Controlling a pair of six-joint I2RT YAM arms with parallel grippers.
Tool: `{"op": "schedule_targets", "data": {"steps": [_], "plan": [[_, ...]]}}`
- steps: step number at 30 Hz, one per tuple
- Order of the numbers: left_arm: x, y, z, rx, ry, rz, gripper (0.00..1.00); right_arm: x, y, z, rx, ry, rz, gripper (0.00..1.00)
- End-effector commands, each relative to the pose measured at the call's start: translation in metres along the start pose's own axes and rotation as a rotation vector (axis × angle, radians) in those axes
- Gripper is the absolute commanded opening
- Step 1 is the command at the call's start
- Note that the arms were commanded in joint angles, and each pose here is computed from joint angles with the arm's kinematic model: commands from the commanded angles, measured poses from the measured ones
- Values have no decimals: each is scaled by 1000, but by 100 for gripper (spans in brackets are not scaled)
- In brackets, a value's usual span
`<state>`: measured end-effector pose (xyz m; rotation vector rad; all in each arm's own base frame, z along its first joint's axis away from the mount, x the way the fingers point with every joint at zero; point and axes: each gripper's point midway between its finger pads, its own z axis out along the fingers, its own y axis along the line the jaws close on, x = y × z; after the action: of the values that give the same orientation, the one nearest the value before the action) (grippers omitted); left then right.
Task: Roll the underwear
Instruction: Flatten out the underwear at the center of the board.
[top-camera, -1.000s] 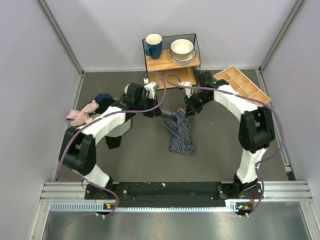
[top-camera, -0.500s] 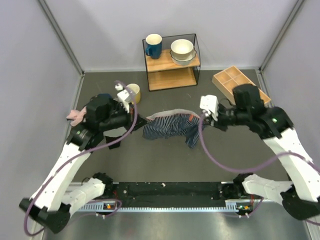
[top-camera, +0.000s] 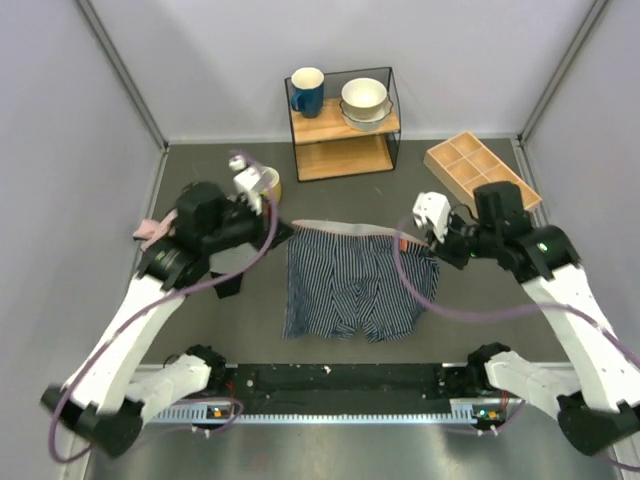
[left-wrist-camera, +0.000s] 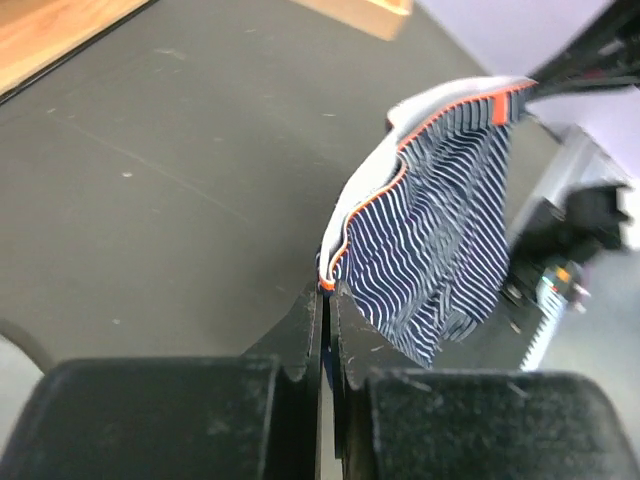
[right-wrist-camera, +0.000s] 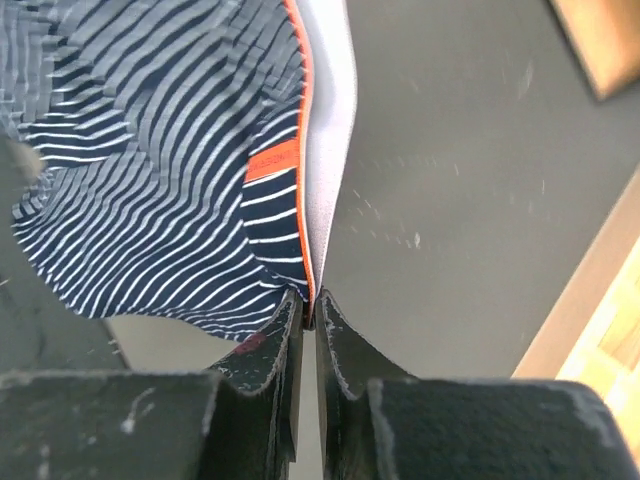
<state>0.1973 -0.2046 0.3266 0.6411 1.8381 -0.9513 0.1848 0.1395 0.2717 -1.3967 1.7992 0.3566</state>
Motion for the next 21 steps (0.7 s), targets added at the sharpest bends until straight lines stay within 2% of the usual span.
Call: {"op": "schedule_targets", "data": {"steps": [1,2,4,5,6,7,9,10,12,14,15,17,18,19,20,21], "plan": [[0,116,92,-301,88,-52,0,57,-93,52,249,135,325,10],[1,140,107,-369,101,-51,0,79,-114,70,279,189,381,11],[7,188,157,-440,157,-74,0,93,-152,88,358,193,422,32],[8,200,173,-451,180,-79,9,108,-166,90,388,235,455,40],[21,208,183,-462,252,-117,19,123,-179,105,375,282,492,49],[10,220,209,-454,253,-134,28,127,-185,107,381,291,514,50],[-11,225,220,-473,223,-146,37,133,-194,104,400,293,530,55],[-19,225,220,-476,196,-142,48,130,-193,105,380,269,529,57],[-46,216,210,-473,124,-98,55,122,-182,100,337,228,476,58],[-61,211,196,-485,99,-39,61,103,-157,106,198,126,414,58],[-57,210,188,-495,105,-25,62,100,-139,105,132,95,316,58],[-80,196,160,-512,48,42,63,87,-100,111,-34,-11,215,58],[-87,184,139,-514,22,72,64,95,-76,117,-116,-31,80,58],[-91,180,127,-526,8,115,65,85,-54,116,-186,-103,-10,61],[-94,174,114,-537,-8,137,69,93,-29,115,-264,-96,-63,72],[-95,161,89,-543,-37,160,74,98,-6,123,-336,-102,-198,77]]}}
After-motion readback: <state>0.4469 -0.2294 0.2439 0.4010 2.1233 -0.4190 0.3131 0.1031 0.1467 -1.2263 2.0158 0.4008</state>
